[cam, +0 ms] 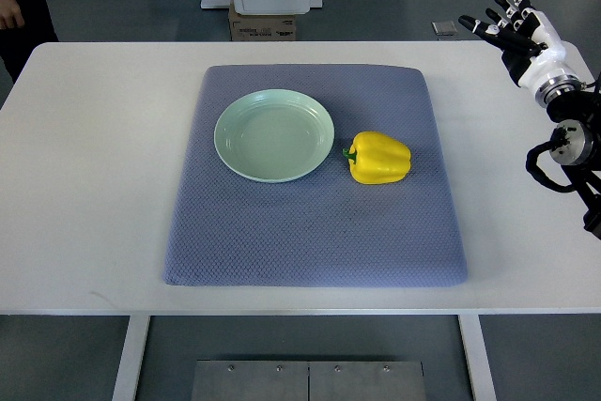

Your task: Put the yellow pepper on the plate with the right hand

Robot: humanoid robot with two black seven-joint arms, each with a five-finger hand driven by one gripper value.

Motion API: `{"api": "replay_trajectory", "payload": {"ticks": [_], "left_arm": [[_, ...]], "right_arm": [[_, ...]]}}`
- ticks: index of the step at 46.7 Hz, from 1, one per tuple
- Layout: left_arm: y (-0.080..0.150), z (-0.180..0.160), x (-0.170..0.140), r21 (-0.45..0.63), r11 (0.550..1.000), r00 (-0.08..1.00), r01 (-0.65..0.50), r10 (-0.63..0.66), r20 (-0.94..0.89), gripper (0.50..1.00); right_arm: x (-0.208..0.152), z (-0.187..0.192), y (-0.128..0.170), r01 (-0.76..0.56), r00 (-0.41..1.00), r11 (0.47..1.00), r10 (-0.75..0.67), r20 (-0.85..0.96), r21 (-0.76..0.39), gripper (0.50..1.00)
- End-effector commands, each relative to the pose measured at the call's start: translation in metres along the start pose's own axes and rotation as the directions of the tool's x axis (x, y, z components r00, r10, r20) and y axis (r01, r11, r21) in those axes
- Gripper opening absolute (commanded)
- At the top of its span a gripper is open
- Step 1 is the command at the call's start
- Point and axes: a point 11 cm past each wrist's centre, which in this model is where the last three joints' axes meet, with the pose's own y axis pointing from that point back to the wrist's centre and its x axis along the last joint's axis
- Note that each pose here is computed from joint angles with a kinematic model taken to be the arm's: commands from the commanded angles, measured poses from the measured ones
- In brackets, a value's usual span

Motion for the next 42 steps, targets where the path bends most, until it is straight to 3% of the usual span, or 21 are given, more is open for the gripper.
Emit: {"api": "replay_trajectory", "payload": {"ticks": [1,42], "left_arm": [[0.0000,0.0000,0.0000,0.000,1.000,1.000,0.000,0.000,0.000,1.000],[0.0000,0.0000,0.0000,0.000,1.000,1.000,0.000,0.000,0.000,1.000]], "right_arm": [[0.0007,0.0000,0.0001,-0.001,1.000,1.000,0.001,-0.001,-0.003,1.000],[0.0056,-0.0044,0.0001,-0.007,1.000,1.000,0.007,-0.010,-0.001,1.000]]}}
